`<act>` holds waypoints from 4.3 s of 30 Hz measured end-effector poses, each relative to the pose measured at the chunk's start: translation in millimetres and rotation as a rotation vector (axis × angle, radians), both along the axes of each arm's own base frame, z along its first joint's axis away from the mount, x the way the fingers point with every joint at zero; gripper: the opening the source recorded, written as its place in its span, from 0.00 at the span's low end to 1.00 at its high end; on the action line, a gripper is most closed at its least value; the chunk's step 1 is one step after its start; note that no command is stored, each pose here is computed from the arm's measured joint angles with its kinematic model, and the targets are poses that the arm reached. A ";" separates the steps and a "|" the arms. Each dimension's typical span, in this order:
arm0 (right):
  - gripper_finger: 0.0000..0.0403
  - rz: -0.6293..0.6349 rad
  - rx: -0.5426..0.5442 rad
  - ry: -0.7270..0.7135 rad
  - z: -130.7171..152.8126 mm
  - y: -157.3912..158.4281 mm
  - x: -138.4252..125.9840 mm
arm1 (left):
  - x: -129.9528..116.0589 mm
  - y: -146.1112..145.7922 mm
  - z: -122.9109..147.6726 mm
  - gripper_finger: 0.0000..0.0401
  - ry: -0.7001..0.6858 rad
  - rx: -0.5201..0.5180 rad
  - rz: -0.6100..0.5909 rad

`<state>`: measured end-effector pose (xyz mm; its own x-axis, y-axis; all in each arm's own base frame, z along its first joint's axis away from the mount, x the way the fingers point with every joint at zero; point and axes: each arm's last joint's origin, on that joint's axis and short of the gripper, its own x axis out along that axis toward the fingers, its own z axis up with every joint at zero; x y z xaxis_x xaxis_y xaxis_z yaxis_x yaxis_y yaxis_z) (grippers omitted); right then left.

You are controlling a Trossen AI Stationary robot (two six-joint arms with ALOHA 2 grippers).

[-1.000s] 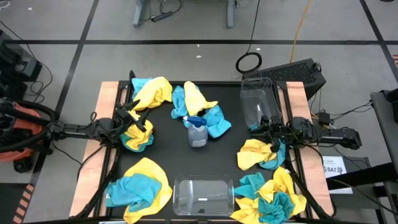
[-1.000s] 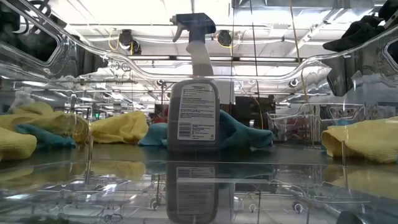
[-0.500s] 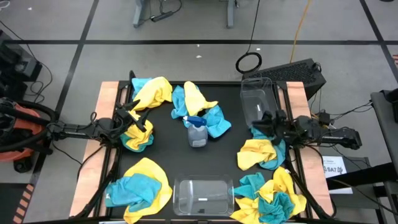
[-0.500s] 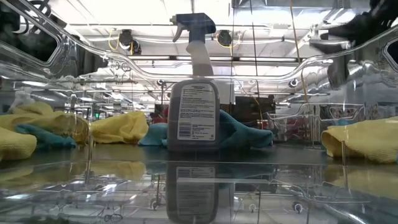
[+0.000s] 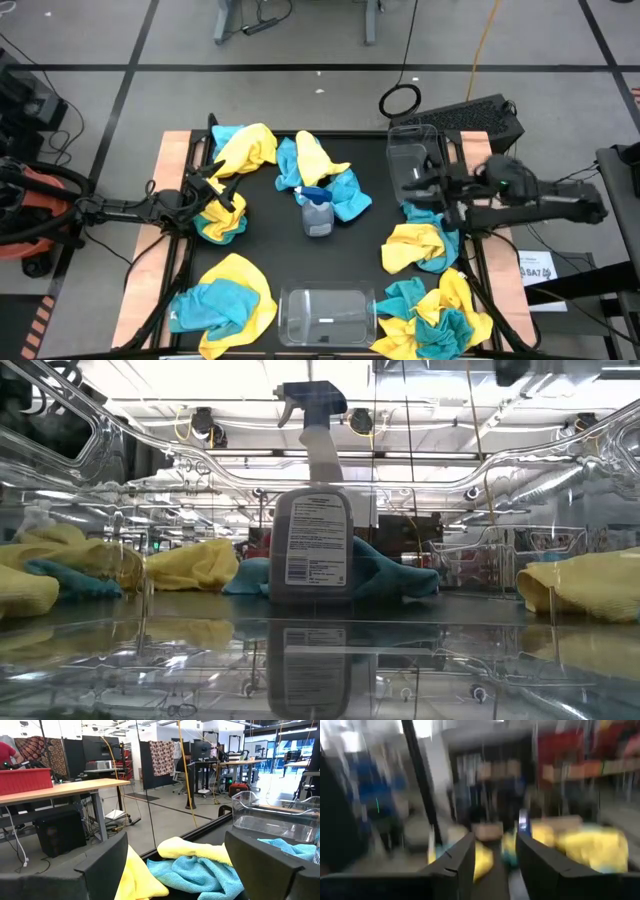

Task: Sort microfiber towel by color & place in baskets
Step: Put the yellow towel into the bottom transparent bin

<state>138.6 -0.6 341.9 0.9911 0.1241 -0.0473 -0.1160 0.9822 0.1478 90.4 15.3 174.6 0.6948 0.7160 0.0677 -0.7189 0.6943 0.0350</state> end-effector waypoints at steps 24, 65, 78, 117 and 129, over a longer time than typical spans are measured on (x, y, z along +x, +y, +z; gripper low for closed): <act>0.63 0.060 -0.046 1.473 -67.1 61.9 54.4 | 0.0 0.0 0.0 0.84 0.000 0.000 0.000; 0.01 -0.026 0.007 1.269 -92.6 61.5 41.5 | 0.0 0.0 0.0 0.84 0.000 0.000 0.000; 0.00 -0.174 -0.059 0.982 -7.1 49.3 25.5 | 0.0 0.0 -0.1 0.84 0.000 0.000 -0.001; 0.00 0.526 -0.134 0.386 -13.6 140.2 134.5 | 0.0 0.0 -0.1 0.84 0.000 0.000 -0.001; 0.00 0.576 -0.254 0.421 -68.6 168.4 174.0 | 0.0 0.0 0.0 0.84 0.000 0.000 0.000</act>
<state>312.7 167.8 273.3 0.6643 0.5518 -0.5041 -0.6053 0.7929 0.0702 90.4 15.2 174.6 0.6951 0.7157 0.0677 -0.7186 0.6946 0.0351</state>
